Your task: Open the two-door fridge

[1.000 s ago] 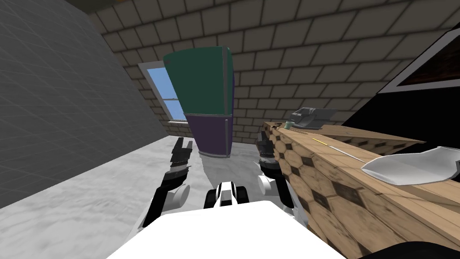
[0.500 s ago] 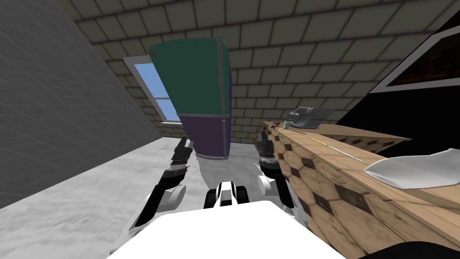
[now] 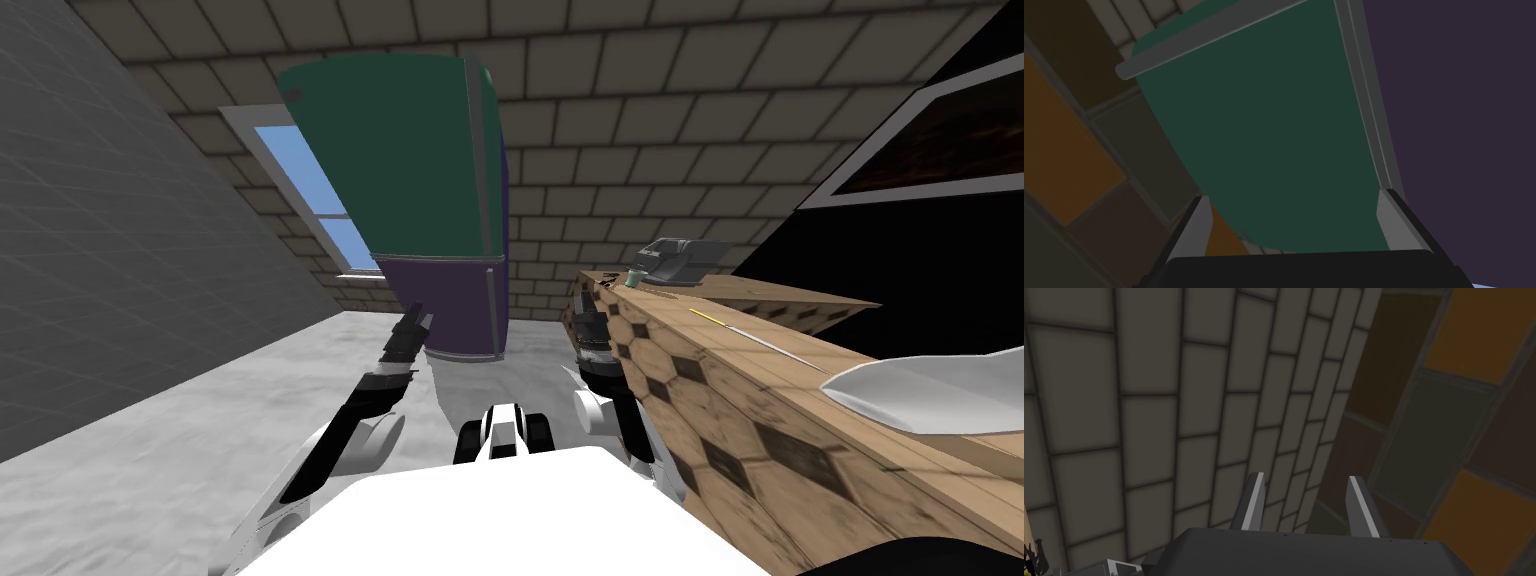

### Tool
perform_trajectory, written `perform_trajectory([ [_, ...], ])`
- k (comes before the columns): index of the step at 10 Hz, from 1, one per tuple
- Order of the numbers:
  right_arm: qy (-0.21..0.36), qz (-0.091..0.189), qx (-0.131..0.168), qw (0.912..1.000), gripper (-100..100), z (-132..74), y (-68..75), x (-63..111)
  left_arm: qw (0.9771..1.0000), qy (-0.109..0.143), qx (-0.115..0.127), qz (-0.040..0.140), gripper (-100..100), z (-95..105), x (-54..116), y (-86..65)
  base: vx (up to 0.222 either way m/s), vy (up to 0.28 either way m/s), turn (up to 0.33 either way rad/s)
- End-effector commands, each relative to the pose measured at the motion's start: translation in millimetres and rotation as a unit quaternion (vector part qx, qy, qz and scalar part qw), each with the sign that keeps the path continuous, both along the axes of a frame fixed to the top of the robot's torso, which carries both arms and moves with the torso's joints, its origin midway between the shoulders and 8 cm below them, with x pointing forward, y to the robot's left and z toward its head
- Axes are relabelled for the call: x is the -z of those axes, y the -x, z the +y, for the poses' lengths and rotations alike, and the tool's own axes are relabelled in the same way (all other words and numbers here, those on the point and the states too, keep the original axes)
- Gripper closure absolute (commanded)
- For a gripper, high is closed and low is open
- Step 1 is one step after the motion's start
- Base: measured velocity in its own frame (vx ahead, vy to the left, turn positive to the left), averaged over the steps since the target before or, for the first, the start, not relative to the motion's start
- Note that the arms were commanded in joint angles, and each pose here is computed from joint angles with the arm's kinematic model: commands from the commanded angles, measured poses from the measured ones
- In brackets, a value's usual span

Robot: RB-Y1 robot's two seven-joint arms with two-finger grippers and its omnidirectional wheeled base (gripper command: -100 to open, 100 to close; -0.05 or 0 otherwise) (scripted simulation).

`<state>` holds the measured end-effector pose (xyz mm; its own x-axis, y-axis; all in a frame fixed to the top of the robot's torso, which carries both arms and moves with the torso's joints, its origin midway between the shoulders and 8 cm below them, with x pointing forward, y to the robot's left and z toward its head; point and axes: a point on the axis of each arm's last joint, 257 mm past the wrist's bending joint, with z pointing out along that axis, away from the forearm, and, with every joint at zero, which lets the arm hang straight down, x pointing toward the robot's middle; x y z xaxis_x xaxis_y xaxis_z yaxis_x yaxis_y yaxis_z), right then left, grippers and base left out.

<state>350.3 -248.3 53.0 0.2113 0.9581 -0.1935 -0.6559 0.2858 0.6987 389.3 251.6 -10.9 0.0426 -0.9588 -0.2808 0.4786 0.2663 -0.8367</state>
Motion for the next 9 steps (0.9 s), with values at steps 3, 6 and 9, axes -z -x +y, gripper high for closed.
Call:
perform_trajectory([
  [3, 0.000, 0.000, 0.000, 1.0000, 0, 0, 0.0, 0.0, 0.9985, -0.039, 0.006, 0.039, -100, -3.1, 3.5, -6.4, 0.111, -0.012, -0.082],
  [6, 0.000, 0.000, 0.000, 1.0000, 0, 0, 0.0, 0.0, 0.9961, -0.060, 0.005, 0.065, -100, -2.6, 9.5, -10.4, 0.103, -0.014, -0.082],
  [9, 0.000, 0.000, 0.000, 1.0000, 0, 0, 0.0, 0.0, 0.9923, -0.082, 0.002, 0.093, -100, -0.2, 18.4, -14.5, 0.104, -0.014, -0.073],
])
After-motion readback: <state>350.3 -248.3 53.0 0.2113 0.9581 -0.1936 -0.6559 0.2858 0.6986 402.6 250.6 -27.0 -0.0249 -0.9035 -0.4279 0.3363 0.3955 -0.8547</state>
